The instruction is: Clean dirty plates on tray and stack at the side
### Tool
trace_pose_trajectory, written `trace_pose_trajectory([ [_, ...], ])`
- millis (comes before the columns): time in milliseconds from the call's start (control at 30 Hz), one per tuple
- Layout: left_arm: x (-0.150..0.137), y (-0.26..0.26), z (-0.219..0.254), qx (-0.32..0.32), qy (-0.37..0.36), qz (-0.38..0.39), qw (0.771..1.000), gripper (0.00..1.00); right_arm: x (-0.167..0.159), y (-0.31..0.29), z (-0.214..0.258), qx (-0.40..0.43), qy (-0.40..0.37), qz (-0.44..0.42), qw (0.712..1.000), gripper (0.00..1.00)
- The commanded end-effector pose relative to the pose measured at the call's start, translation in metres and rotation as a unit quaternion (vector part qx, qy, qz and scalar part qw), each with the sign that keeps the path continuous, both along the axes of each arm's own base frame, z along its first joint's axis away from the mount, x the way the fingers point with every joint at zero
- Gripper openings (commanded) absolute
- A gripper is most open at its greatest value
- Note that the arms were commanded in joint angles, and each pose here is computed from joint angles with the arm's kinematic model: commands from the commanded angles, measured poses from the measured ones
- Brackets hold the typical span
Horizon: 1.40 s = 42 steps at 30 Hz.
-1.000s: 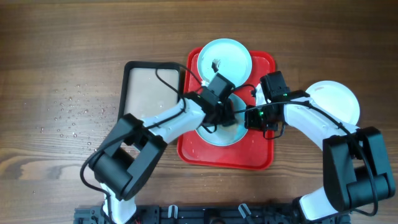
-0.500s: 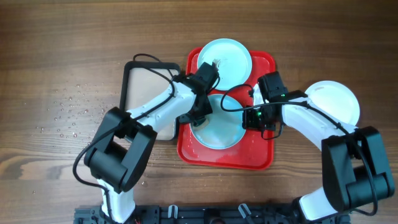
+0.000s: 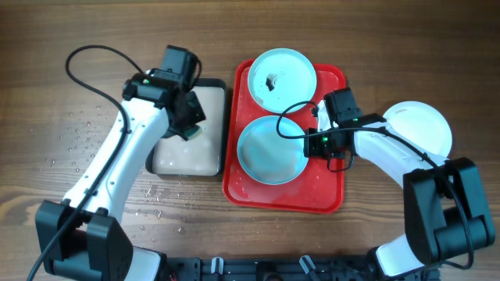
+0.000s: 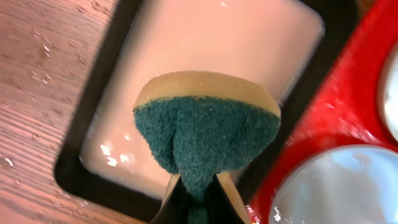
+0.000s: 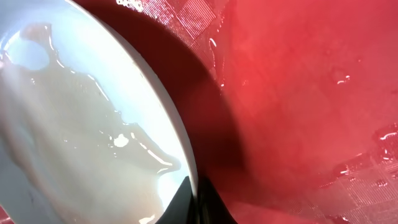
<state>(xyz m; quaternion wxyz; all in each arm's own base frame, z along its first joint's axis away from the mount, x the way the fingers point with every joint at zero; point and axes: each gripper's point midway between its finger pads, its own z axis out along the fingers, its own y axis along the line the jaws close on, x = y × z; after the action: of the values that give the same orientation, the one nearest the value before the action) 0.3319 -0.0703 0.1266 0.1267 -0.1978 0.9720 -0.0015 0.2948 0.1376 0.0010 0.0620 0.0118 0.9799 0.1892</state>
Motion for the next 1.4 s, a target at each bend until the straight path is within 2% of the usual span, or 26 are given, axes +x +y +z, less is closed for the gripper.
trace_pose_trajectory([
  [0, -0.004, 0.027, -0.034, 0.036, 0.019, -0.005, 0.999, 0.04, -0.002, -0.008, 0.020, -0.043, -0.031, 0.005, 0.999, 0.04],
  [133, -0.010, 0.025, -0.062, 0.017, 0.019, -0.004, 1.000, 0.06, -0.006, -0.023, 0.075, -0.154, -0.132, -0.008, 0.979, 0.04],
  [267, -0.008, 0.024, -0.058, 0.013, 0.009, -0.005, 1.000, 0.23, -0.006, -0.033, 0.137, -0.234, -0.259, -0.027, 0.937, 0.04],
  [400, -0.008, 0.015, -0.033, -0.017, -0.024, -0.016, 0.999, 0.39, -0.005, -0.037, 0.165, -0.317, -0.333, -0.004, 0.888, 0.04],
  [567, -0.014, 0.006, 0.011, -0.056, -0.084, -0.026, 0.995, 0.69, -0.009, -0.033, 0.190, -0.400, -0.391, 0.026, 0.828, 0.04],
  [600, -0.017, 0.007, 0.020, -0.058, -0.094, -0.026, 0.994, 0.79, -0.010, -0.032, 0.200, -0.418, -0.410, 0.020, 0.810, 0.04],
  [633, -0.020, 0.008, 0.026, -0.059, -0.101, -0.026, 0.993, 1.00, -0.012, -0.028, 0.208, -0.433, -0.426, 0.028, 0.793, 0.04],
  [800, -0.027, 0.009, 0.028, -0.058, -0.096, -0.026, 0.993, 1.00, -0.020, 0.000, 0.229, -0.455, -0.477, 0.075, 0.748, 0.05],
  [900, -0.027, 0.009, 0.028, -0.058, -0.096, -0.026, 0.993, 1.00, -0.026, 0.024, 0.247, -0.469, -0.512, 0.118, 0.710, 0.04],
  [1000, -0.027, 0.009, 0.028, -0.058, -0.096, -0.026, 0.993, 1.00, -0.029, 0.036, 0.255, -0.474, -0.527, 0.140, 0.691, 0.04],
  [1100, -0.027, 0.009, 0.028, -0.058, -0.096, -0.026, 0.993, 1.00, -0.030, 0.038, 0.255, -0.475, -0.528, 0.145, 0.690, 0.04],
  [1367, -0.027, 0.009, 0.028, -0.058, -0.096, -0.026, 0.993, 1.00, -0.032, 0.061, 0.238, -0.449, -0.518, 0.249, 0.685, 0.04],
])
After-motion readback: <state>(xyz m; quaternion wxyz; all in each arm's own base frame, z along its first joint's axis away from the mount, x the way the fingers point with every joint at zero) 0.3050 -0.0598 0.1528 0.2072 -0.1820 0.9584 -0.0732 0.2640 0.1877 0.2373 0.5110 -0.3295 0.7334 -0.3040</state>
